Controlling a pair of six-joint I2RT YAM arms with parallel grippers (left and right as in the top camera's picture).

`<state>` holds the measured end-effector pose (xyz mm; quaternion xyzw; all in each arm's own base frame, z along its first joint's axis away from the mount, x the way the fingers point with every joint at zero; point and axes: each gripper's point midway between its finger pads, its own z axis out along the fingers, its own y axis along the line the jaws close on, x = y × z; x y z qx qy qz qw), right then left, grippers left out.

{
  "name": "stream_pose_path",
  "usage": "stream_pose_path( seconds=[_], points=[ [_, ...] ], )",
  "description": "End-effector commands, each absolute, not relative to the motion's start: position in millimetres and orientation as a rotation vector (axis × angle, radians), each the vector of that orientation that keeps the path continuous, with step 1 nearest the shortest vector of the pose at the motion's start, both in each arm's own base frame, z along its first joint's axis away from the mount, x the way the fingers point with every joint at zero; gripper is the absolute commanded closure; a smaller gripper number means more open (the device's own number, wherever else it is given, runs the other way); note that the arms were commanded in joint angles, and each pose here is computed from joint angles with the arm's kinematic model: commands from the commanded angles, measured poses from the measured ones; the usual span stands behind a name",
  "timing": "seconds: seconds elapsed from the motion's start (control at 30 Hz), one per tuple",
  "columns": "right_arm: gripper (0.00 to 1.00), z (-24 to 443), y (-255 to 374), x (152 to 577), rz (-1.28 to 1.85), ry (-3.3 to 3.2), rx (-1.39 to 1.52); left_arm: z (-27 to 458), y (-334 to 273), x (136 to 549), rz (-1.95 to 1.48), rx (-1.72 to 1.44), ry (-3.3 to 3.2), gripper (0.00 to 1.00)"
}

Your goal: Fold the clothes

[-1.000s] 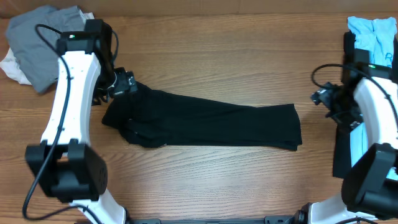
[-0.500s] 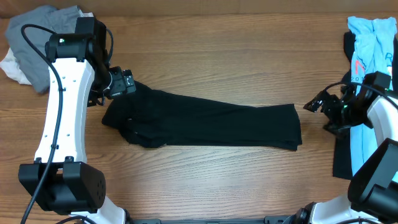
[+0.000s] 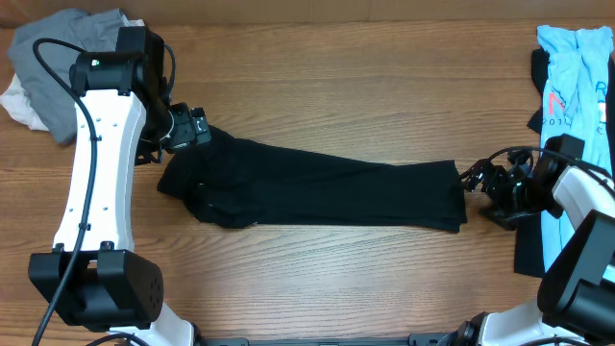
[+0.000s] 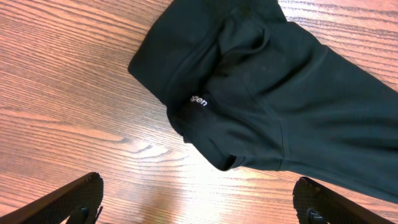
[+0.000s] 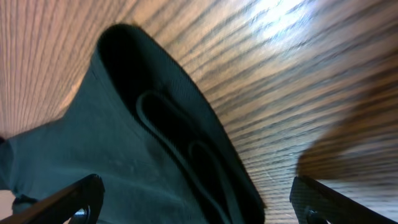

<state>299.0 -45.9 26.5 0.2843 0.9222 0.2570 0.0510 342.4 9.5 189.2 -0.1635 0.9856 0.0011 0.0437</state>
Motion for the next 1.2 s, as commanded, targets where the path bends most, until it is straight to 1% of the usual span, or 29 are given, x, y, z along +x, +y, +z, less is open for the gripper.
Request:
stream_pose_path(
  seconds=[0.0, 0.43, 0.47, 0.5, 0.53, 0.57, 0.6, 0.7, 0.73, 0.77, 0.8, 0.97, 1.17],
  points=[
    [0.00, 26.7, -27.9, 296.5, 0.892, 2.788, 0.816, 199.5, 8.6, 345.5, -0.024, -0.496, 2.976, 0.00],
    [0.00, 17.1, 11.2, 292.3, 0.904, 2.868, 0.680, 199.4, 8.1, 345.2, -0.026, -0.483, 2.980, 0.00],
    [0.04, 17.0, 11.4, 292.3, 0.901, 2.869, 0.678, 199.4, 8.1, 344.8, -0.026, -0.484, 2.982, 0.00],
    [0.10, 16.8, 11.1, 292.5, 0.898, 2.870, 0.680, 199.4, 8.1, 344.7, -0.025, -0.484, 2.982, 0.00],
    [0.25, 16.6, 10.9, 292.6, 0.896, 2.869, 0.689, 199.4, 8.1, 344.7, -0.025, -0.484, 2.982, 0.00],
    [0.37, 16.1, 10.0, 292.8, 0.889, 2.869, 0.708, 199.4, 8.1, 344.8, -0.026, -0.484, 2.982, 0.00],
    [0.45, 15.4, 8.9, 292.9, 0.879, 2.870, 0.723, 199.4, 8.1, 344.8, -0.026, -0.484, 2.982, 0.00],
    [0.59, 15.5, 8.1, 295.3, 0.875, 2.861, 0.713, 199.4, 8.1, 344.8, -0.026, -0.484, 2.982, 0.00],
    [0.77, 15.6, 7.8, 296.4, 0.874, 2.857, 0.711, 199.4, 8.1, 344.9, -0.026, -0.484, 2.981, 0.00],
    [0.89, 15.7, 7.7, 296.8, 0.873, 2.856, 0.711, 199.4, 8.1, 344.8, -0.026, -0.484, 2.981, 0.00],
    [0.96, 15.7, 7.5, 297.0, 0.874, 2.854, 0.731, 199.4, 8.1, 344.9, -0.026, -0.484, 2.981, 0.00],
    [0.96, 17.5, -1.6, 302.0, 0.831, 2.841, 0.785, 199.4, 8.2, 344.9, -0.025, -0.484, 2.981, 0.00],
    [0.96, 33.9, -21.0, 313.0, 0.750, 2.836, 0.834, 199.4, 8.0, 345.0, -0.026, -0.485, 2.981, 0.00]
  ],
)
